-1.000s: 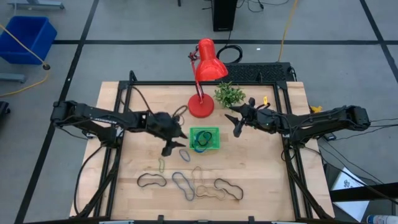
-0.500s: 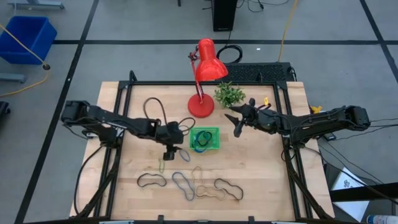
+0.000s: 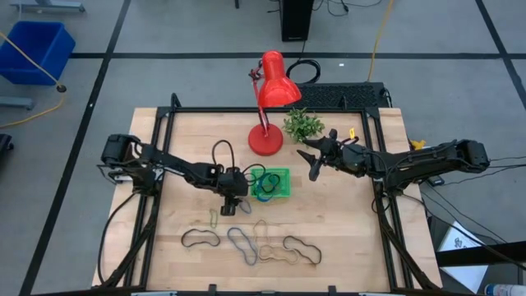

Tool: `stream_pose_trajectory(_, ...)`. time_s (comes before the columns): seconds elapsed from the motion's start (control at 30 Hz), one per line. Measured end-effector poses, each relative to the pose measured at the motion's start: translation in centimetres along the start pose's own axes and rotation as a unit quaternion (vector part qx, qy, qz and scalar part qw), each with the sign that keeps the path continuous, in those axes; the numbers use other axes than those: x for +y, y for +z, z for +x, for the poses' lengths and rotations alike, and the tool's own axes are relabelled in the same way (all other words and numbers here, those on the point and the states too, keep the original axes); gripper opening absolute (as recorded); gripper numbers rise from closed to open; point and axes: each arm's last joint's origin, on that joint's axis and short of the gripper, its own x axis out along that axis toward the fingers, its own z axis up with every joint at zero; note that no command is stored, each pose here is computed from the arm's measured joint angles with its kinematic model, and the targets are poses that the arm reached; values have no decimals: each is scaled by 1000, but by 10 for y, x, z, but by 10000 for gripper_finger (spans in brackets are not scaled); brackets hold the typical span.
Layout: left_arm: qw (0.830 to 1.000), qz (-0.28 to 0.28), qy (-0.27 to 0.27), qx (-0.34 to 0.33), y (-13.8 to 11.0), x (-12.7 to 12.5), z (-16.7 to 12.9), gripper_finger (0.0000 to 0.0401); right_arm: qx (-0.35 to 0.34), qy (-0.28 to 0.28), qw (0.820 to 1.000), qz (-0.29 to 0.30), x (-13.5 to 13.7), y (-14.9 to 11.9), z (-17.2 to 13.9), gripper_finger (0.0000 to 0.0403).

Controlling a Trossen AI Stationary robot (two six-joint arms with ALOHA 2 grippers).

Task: Pick and place rubber bands into bin
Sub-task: Put the top blue rubber band into the green bin

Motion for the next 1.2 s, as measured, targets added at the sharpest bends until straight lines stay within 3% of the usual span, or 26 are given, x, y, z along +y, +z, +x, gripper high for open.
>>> stream_pose_trajectory(0.63,1000,-1,-12,10,-2,0,5,178,1,0,1000,-10,0,0,0,180)
stream_pose_trajectory(1.1,1000,-1,-22,10,-2,-1,5,13,1,0,1000,-10,0,0,0,180)
stream_pose_trajectory(1.2,999,-13,-35,12,-3,-1,5,9,1,0,1000,-10,0,0,0,180)
